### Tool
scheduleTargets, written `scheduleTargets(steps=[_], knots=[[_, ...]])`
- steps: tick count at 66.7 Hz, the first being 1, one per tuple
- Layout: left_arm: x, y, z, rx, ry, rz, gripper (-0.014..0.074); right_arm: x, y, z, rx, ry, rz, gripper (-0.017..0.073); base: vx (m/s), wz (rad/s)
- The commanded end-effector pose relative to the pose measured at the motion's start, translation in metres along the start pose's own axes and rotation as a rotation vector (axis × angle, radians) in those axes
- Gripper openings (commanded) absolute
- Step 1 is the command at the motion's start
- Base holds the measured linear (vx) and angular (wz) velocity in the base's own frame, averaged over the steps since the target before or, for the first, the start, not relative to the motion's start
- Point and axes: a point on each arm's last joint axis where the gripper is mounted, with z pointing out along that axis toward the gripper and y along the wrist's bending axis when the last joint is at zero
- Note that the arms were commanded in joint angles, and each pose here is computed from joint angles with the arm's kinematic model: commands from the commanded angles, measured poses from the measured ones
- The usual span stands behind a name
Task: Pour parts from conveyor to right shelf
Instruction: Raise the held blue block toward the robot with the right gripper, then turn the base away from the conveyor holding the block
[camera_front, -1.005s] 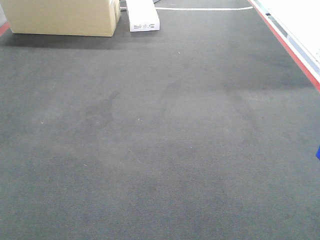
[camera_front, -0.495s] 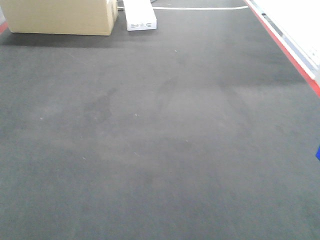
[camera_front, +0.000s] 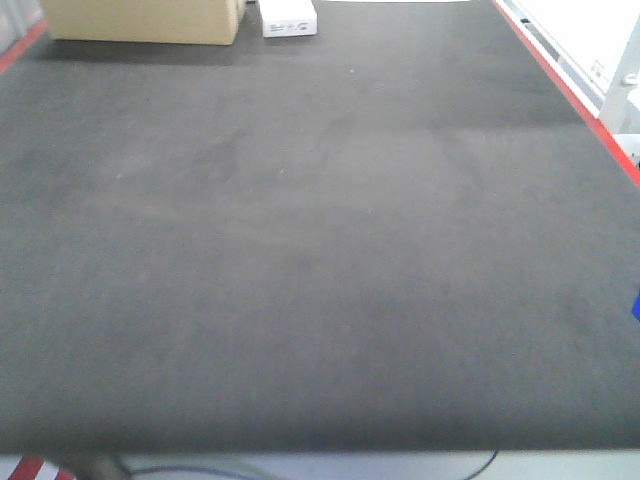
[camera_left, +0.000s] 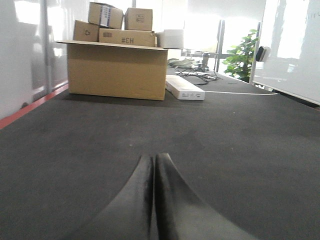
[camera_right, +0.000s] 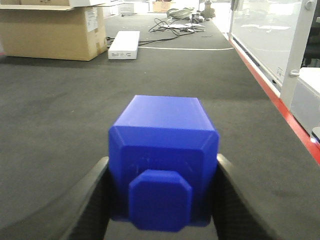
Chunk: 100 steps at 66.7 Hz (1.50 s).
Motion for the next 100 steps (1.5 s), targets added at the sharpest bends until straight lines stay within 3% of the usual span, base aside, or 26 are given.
scheduleTargets(steps=[1, 100], knots=[[0.0015, -0.0003, -0.0003, 0.012, -0.060, -0.016, -0.0006, -0.0156, -0.0011, -0.0015, 0.012, -0.096, -0.005, -0.0004, -0.40, 0.14], [0.0015, -0.0002, -0.0003, 0.011, -0.060, -0.016, -0.0006, -0.0152, -0.0011, -0.0014, 0.011, -0.091, -0.005, -0.0004, -0.29, -0.06]])
